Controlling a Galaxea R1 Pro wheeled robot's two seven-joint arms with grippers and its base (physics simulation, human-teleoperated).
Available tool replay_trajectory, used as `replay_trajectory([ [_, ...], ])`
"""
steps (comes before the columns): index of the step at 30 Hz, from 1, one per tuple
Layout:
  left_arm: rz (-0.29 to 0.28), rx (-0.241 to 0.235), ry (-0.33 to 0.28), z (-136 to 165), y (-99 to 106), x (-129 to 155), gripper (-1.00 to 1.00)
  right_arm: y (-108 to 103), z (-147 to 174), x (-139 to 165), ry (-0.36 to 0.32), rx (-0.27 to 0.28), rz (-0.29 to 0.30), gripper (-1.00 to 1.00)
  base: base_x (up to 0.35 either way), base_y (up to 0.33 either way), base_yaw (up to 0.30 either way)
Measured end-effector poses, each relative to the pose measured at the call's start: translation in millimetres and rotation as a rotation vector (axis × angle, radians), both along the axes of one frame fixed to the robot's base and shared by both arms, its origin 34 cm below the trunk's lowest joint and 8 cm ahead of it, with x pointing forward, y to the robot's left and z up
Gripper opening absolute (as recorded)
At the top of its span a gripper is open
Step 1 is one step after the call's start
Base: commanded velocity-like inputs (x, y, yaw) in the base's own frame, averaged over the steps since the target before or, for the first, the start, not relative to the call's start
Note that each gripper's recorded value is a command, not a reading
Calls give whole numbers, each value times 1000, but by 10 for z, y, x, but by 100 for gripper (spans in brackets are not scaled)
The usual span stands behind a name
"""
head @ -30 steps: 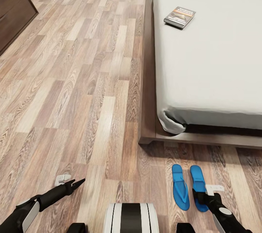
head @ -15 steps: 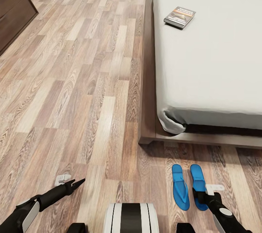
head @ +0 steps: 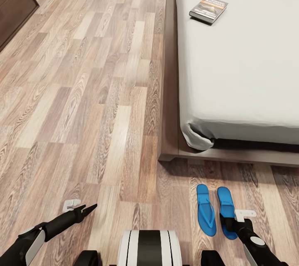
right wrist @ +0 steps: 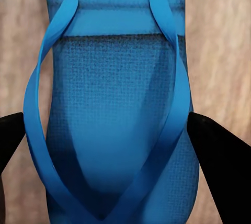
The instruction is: In the bedroom, move the book from the bed onto either nightstand, and place the two sandals side by side next to the bed.
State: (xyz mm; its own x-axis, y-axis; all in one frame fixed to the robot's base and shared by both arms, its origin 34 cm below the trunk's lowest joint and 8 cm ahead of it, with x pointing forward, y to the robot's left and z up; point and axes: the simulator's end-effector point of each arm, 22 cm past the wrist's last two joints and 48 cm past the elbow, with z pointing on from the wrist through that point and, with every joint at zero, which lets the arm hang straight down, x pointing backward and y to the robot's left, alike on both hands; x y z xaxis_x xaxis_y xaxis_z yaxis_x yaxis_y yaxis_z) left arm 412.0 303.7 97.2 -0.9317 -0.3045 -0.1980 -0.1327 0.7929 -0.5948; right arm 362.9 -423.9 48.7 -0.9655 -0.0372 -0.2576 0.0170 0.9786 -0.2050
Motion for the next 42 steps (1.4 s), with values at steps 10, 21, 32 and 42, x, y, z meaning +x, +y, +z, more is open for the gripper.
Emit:
replay_trajectory([
  [10,0,0,25,-84,0,-98,100,7,-47,13,0,7,12,-100,0,0,0],
  [21,0,-1,24,-83,-2,-94,100,10,-48,16,0,7,14,-100,0,0,0],
  [32,0,-1,13,-41,-1,-48,100,8,-23,13,0,5,10,-100,0,0,0],
  [42,0,-1,0,2,-3,2,100,0,-1,1,0,0,1,-100,0,0,0],
])
